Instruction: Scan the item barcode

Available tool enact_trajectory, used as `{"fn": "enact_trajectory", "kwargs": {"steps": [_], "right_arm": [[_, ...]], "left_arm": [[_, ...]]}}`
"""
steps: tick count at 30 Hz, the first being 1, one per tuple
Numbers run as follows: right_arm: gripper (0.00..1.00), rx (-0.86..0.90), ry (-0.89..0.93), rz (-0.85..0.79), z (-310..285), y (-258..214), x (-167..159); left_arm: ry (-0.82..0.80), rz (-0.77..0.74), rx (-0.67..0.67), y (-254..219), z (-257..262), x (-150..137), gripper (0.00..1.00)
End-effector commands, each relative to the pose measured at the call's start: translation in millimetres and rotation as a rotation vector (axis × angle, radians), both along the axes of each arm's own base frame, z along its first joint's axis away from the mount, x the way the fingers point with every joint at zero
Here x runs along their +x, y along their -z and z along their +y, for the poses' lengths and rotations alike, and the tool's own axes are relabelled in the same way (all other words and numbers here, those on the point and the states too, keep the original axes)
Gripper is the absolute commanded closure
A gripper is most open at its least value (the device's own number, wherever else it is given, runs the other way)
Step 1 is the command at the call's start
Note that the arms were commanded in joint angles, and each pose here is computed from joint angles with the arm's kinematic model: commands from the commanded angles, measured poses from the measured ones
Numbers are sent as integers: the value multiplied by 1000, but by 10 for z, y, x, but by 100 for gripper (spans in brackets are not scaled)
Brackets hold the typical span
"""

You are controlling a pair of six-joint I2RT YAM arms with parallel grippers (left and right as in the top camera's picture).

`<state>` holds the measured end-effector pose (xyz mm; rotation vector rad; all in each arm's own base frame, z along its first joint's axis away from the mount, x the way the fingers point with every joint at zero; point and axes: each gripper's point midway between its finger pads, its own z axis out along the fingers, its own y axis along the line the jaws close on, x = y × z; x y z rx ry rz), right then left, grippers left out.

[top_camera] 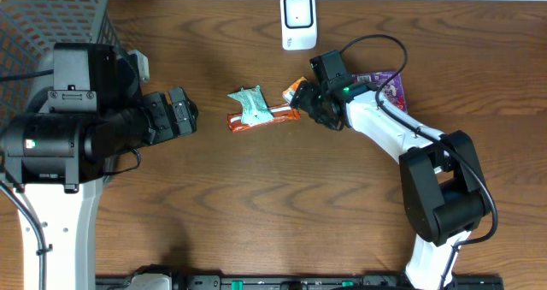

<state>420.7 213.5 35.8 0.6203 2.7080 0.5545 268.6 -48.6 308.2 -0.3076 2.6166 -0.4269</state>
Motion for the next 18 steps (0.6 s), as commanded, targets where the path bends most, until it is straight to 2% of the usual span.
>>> {"fn": "enact_trajectory", "kwargs": {"steps": [1, 7, 12, 18], "right_arm": [[27, 2, 65, -33, -39, -93, 67], [34, -22, 188, -49, -158, -98, 141], [36, -7, 197, -105, -130, -142, 270], [37, -5, 196, -102, -73, 41, 318]], "left_arm": [[13, -16, 1, -49, -15, 10, 2], [13, -17, 1, -50, -15, 10, 2], [13, -16, 1, -49, -15, 10, 2], [13, -16, 1, -49, -15, 10, 2]]}}
